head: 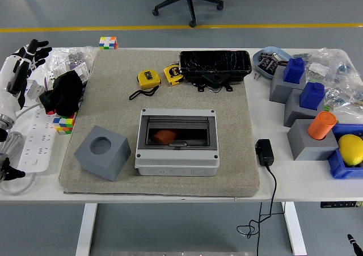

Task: Fetch the battery,place it into the box,close the lid of the box

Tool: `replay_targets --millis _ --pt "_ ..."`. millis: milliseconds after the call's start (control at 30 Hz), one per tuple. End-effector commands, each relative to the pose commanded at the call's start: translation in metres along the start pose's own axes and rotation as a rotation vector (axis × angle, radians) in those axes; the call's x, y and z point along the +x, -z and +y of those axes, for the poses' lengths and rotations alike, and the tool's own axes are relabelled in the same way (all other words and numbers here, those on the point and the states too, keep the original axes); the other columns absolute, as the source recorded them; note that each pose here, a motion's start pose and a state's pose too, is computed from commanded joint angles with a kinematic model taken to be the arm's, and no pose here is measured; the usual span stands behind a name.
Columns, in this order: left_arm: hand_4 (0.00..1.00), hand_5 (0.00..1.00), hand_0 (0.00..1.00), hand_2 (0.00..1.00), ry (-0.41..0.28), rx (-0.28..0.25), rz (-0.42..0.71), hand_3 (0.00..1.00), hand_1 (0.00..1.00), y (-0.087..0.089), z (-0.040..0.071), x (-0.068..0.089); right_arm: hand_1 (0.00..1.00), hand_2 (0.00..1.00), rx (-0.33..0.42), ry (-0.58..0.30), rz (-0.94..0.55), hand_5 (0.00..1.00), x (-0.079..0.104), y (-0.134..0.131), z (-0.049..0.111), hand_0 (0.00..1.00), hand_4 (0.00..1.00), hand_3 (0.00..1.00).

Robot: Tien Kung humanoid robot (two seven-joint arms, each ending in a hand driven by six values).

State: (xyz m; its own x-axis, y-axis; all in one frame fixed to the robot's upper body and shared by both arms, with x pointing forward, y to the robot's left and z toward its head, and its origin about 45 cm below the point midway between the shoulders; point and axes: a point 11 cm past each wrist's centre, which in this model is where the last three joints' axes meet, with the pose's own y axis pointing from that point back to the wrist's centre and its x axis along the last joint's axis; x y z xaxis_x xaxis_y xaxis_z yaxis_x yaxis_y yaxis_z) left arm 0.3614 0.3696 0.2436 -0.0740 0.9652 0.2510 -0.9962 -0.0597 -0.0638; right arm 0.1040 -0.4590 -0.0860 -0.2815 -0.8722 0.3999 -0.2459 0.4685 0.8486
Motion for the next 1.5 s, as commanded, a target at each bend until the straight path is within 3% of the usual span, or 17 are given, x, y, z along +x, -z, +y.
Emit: replay_targets --millis 500,867,1200,1500 --pt "0.998 0.998 0.810 0.762 -0.005 -0.030 -0.004 0.759 0.804 -0.007 -0.001 -0.002 0.802 0.778 -0.002 0.003 -0.003 0.998 -0.002 0.000 0.000 0.815 0.998 0.827" --pt "0.998 0.998 0.761 0.720 -0.139 -0.155 0.049 0.720 0.761 -0.015 0.004 0.018 0.802 0.778 0.014 -0.008 0.024 0.998 0.003 0.015 -0.001 0.814 0.998 0.827" --pt "0.998 0.998 0.757 0.720 -0.157 -0.159 0.050 0.715 0.760 -0.011 0.011 0.020 0.802 0.778 0.016 -0.008 0.044 0.998 0.003 0.017 -0.001 0.815 0.998 0.826" --pt "0.998 0.998 0.758 0.716 -0.133 -0.113 0.023 0.713 0.758 0.000 0.017 0.021 0.803 0.778 0.005 -0.002 0.063 0.998 0.000 0.010 -0.001 0.814 0.998 0.827"
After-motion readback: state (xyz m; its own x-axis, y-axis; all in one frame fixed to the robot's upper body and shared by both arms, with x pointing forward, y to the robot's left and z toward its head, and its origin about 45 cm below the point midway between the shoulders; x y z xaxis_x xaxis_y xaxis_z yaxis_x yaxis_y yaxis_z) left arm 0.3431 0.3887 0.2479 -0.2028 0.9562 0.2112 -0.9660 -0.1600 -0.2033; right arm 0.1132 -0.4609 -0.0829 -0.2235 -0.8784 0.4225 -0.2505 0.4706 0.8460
